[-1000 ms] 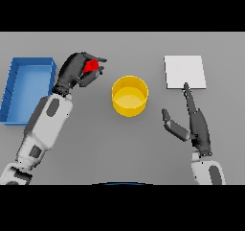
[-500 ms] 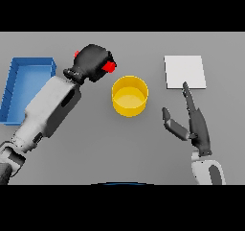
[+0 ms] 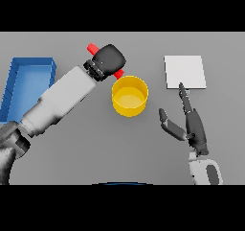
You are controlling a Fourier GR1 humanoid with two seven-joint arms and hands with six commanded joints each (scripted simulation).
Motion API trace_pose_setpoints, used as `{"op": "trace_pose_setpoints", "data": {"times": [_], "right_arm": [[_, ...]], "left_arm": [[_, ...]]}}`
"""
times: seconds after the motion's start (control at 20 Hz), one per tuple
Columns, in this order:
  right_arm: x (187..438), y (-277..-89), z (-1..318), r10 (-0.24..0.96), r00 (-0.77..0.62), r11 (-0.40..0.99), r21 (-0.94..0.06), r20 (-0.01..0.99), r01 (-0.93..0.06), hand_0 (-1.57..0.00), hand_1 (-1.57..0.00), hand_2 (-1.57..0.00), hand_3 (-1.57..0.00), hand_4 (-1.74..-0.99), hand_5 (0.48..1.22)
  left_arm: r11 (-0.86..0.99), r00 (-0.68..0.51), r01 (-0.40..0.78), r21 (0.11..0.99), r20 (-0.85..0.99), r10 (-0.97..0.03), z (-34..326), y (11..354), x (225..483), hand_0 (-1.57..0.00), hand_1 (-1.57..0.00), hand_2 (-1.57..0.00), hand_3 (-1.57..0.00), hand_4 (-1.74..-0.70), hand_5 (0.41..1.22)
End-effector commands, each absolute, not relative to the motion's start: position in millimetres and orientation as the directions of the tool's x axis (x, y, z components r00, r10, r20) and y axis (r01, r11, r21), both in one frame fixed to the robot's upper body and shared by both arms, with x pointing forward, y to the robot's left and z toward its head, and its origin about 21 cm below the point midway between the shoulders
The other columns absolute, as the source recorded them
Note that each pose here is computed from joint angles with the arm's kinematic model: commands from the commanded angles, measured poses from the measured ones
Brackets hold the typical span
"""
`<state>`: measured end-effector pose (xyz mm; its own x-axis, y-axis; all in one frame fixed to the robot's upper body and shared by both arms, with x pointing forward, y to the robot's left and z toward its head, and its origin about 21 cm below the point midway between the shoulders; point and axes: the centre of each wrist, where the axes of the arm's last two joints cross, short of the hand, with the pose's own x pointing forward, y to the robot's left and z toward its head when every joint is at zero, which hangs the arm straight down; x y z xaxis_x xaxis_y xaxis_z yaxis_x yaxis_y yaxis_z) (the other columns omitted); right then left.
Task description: Pick up the red beaker and tilt it to pour out 1 green nut into yellow bowl. Pick up the yellow bowl and place it on the metallic measuring scale.
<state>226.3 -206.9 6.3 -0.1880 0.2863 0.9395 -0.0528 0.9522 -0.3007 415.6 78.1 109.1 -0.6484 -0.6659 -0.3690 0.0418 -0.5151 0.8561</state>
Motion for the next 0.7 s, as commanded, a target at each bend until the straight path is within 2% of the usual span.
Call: {"op": "trace_pose_setpoints", "data": {"times": [0.0,0.25,0.45,0.65], "right_arm": [[226.0,-207.1,6.8,0.292,-0.197,0.950,-0.307,0.936,-0.053,0.00,0.00,0.00,0.00,-1.066,0.689],[224.5,-209.0,4.6,0.290,-0.194,0.950,-0.306,0.937,-0.055,0.00,0.00,0.00,0.00,-1.060,0.700],[224.0,-208.1,4.6,0.253,-0.192,0.961,-0.270,0.948,-0.067,0.00,0.00,0.00,0.00,-1.063,0.699],[225.1,-203.4,4.6,0.276,-0.194,0.956,-0.290,0.941,-0.048,0.00,0.00,0.00,0.00,-1.065,0.684]], "left_arm": [[-0.560,-0.649,0.016,0.828,-0.417,-0.636,110.1,73.8,415.9,-1.57,-1.57,-1.57,-1.57,-1.70,1.219],[-0.693,-0.640,-0.074,0.718,-0.567,-0.519,116.5,64.9,422.5,-1.57,-1.57,-1.57,-1.57,-1.73,1.220],[-0.723,-0.633,-0.136,0.677,-0.621,-0.462,104.8,55.3,416.9,-1.57,-1.57,-1.57,-1.57,-1.73,1.221],[-0.758,-0.624,-0.238,0.607,-0.694,-0.360,102.5,39.5,407.4,-1.57,-1.57,-1.57,-1.57,-1.74,1.221]]}}
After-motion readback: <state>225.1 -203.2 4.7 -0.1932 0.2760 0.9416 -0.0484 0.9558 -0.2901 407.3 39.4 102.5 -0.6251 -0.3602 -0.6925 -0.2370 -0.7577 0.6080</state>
